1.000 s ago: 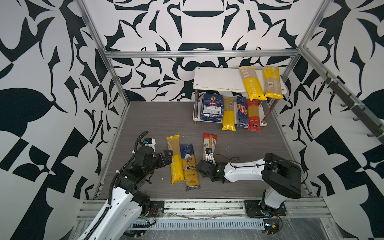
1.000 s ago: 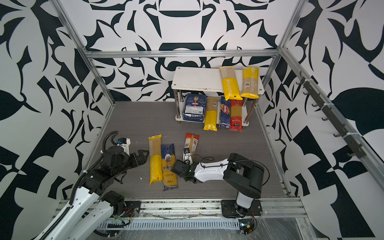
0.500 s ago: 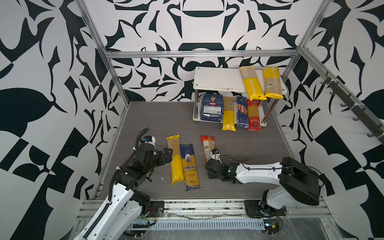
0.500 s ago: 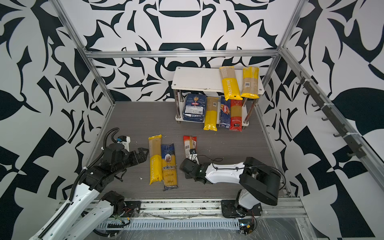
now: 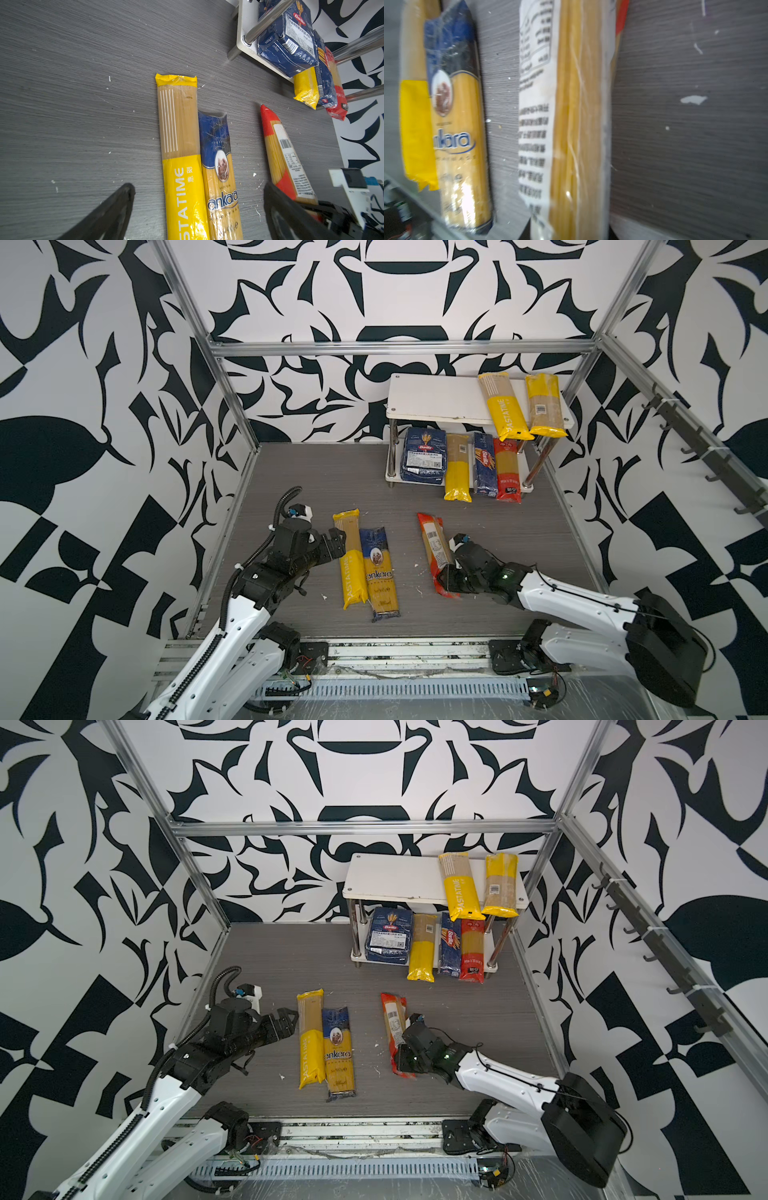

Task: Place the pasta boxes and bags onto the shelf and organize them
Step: 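Close the right gripper on the red bag and drag it toward the shelf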

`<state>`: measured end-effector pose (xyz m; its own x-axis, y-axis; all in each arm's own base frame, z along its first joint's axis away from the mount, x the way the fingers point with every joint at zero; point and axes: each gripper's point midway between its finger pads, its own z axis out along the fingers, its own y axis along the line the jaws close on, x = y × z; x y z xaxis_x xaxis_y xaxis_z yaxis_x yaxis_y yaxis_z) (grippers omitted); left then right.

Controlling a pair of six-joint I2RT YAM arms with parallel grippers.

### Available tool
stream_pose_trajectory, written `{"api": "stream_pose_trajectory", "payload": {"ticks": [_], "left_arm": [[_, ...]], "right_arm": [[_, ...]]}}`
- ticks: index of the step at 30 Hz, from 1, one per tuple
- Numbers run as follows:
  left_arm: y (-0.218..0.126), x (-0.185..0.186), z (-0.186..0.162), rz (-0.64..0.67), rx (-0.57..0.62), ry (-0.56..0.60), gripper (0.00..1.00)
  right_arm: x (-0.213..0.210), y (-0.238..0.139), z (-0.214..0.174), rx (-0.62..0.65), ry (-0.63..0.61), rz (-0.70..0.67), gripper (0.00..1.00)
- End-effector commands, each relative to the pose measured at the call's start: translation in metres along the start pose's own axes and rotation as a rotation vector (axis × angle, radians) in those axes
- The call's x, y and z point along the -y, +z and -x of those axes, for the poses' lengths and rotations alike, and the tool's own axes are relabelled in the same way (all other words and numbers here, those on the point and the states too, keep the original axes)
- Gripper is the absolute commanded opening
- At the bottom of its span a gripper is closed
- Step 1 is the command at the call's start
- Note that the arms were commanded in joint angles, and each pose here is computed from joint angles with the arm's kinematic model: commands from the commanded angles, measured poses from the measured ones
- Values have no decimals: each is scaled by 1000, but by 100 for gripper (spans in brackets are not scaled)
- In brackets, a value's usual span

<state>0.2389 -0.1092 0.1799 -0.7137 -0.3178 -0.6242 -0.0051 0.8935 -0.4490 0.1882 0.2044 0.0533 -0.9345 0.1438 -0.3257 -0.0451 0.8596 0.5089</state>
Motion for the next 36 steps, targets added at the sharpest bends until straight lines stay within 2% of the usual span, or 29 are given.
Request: {"api": "stream_pose_trajectory", "payload": {"ticks": [1,12,24,36], "left_arm": [[-4,7,12,-10,29,10,99],[-3,9,19,0,38,16,99],[0,16,28,-7,46,27,99],[-11,22,39,-12,77,38,99]], "right_arm": [[-28,-17,14,24,-2,155,7],[-58,-39,26,21,-26,292,6],[-93,-81,37,41,-93,394,6],[-141,-131,53,61,-160,538,5]]}}
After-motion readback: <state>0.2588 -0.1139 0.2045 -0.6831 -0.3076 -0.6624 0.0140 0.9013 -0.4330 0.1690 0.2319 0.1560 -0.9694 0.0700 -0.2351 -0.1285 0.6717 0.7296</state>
